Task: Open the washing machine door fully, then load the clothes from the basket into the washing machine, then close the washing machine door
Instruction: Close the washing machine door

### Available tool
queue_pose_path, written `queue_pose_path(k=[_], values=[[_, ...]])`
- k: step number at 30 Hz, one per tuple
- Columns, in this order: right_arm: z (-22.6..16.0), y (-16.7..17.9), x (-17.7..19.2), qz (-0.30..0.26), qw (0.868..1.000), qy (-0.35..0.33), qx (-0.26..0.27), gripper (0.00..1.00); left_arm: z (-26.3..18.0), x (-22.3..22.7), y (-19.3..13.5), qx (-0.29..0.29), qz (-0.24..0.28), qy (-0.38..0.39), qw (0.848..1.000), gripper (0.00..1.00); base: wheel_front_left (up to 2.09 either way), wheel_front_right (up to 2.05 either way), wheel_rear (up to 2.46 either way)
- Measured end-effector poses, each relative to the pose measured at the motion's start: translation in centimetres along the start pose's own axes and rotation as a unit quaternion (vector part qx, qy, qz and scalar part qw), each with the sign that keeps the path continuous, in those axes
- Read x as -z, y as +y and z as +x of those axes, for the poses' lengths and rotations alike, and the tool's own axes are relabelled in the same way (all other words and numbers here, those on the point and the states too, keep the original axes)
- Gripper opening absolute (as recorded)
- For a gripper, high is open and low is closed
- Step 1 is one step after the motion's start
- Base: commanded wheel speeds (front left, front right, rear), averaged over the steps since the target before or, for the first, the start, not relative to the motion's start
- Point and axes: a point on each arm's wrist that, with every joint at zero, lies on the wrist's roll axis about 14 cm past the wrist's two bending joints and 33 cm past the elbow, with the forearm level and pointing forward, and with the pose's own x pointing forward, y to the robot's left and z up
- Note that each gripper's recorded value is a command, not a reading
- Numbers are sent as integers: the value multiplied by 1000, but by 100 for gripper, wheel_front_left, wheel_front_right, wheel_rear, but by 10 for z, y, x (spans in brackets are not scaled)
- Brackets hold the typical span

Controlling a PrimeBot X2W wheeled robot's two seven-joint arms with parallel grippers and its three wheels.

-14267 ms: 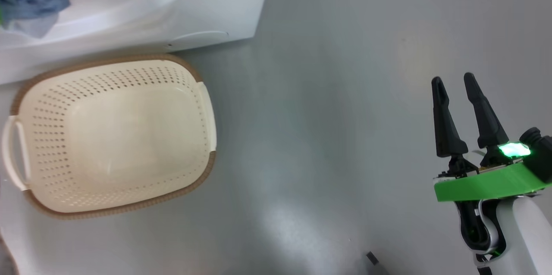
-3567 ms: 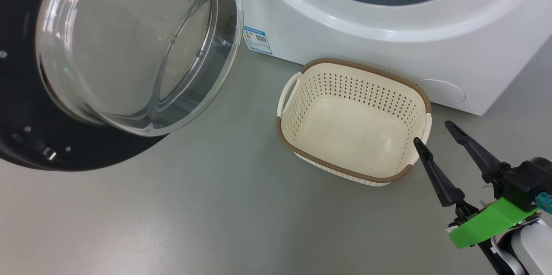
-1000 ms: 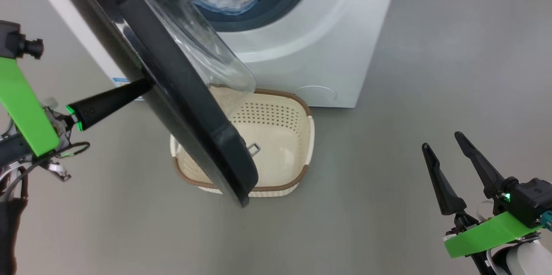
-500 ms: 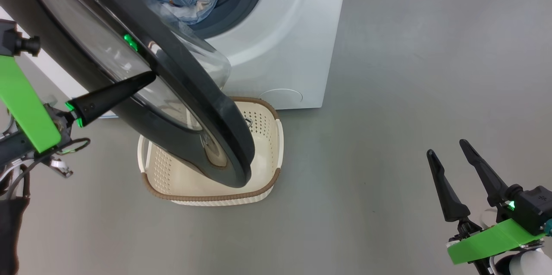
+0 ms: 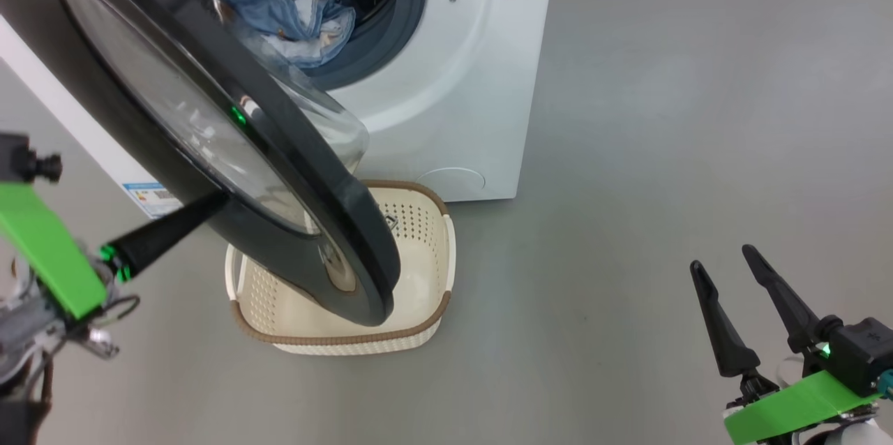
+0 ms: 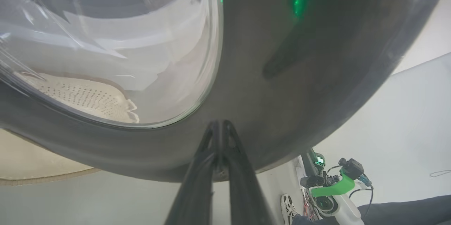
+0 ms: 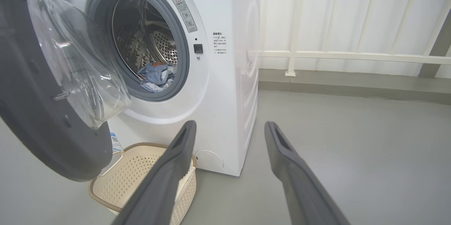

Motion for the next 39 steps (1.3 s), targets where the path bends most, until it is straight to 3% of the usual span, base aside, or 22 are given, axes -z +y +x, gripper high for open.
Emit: queue_pose_path(k=[1, 2, 3, 13, 23, 31, 39], values=[[-2, 0, 0, 0, 1000, 0, 1, 100, -2, 3, 5, -9, -4, -6, 1000, 34, 0, 0, 0], [-4, -1, -1, -1, 1000, 0, 3, 100, -5, 6, 10, -15, -8, -10, 1000, 46, 0, 0, 0], [-8, -2, -1, -1, 1000, 0, 5, 100, -9, 12, 17, -27, -15, -23, 999, 100, 0, 0, 0], [-17, -10, -8, -6, 1000, -8, 20, 100, -26, 35, 46, -74, -35, -76, 994, 100, 0, 0, 0], [-33, -24, -10, -10, 999, -8, 46, 100, -36, 52, 69, -121, -17, -154, 980, 100, 0, 0, 0], [-40, -34, -15, -14, 998, -14, 64, 100, -41, 69, 81, -151, 36, -193, 969, 100, 0, 0, 0], [-54, -38, -16, -14, 997, -15, 79, 100, -59, 77, 97, -186, 106, -245, 946, 100, 0, 0, 0]])
